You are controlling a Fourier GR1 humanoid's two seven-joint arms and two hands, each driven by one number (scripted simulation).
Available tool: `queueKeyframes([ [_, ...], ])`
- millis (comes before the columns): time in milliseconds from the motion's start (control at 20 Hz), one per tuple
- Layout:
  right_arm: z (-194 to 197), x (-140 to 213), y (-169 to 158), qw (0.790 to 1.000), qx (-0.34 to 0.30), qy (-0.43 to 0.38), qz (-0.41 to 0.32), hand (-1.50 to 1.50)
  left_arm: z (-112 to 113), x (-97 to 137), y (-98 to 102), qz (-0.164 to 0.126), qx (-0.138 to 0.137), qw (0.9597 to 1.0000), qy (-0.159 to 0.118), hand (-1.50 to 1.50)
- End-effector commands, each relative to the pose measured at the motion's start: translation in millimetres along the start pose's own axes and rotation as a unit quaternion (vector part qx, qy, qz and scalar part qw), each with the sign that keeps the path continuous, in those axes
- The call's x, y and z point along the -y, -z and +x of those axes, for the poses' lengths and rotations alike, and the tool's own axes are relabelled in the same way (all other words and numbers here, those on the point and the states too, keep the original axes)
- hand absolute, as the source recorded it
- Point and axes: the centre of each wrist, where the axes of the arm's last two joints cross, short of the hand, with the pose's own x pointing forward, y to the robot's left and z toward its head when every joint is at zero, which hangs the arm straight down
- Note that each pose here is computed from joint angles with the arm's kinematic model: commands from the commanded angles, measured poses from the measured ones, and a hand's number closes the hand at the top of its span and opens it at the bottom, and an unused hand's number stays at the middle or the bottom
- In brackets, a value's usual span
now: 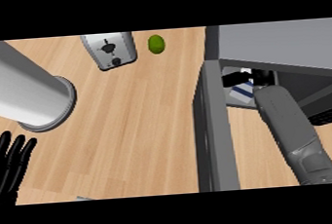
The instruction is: Pick up the milk, place it into the microwave and close the microwave
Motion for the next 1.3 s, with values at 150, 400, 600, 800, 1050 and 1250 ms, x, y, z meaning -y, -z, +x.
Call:
queueKeyframes([
  [150, 22.3, 13.0, 44.2, 1.000, -0.030, -0.002, -0.007, -1.50, -9.4, 15.2, 5.7, 0.007, -0.006, 1.0000, -0.003, -1.50],
  [400, 13.8, 15.7, 42.8, 0.999, -0.043, 0.014, 0.009, -1.50, -5.4, 17.8, 1.0, 0.003, -0.005, 1.0000, -0.002, -1.50],
  [600, 14.4, 9.5, 42.7, 0.998, -0.038, 0.040, 0.029, -1.50, -8.2, 29.2, 7.3, 0.000, -0.006, 0.9999, -0.014, -1.50],
  [800, 6.8, 3.7, 34.0, 0.997, -0.042, 0.060, 0.026, -1.50, -6.6, 36.1, 12.0, 0.008, -0.008, 0.9999, -0.003, -1.50],
  [1050, -6.8, -9.0, 14.0, 0.996, -0.047, 0.074, 0.025, -1.50, -14.1, 41.0, 10.4, -0.009, -0.018, 0.9998, -0.007, -1.50],
  [1250, -25.4, -8.3, -6.7, 0.991, -0.045, 0.115, 0.048, -1.50, -14.1, 42.4, 14.5, -0.026, -0.021, 0.9993, -0.014, -1.50],
])
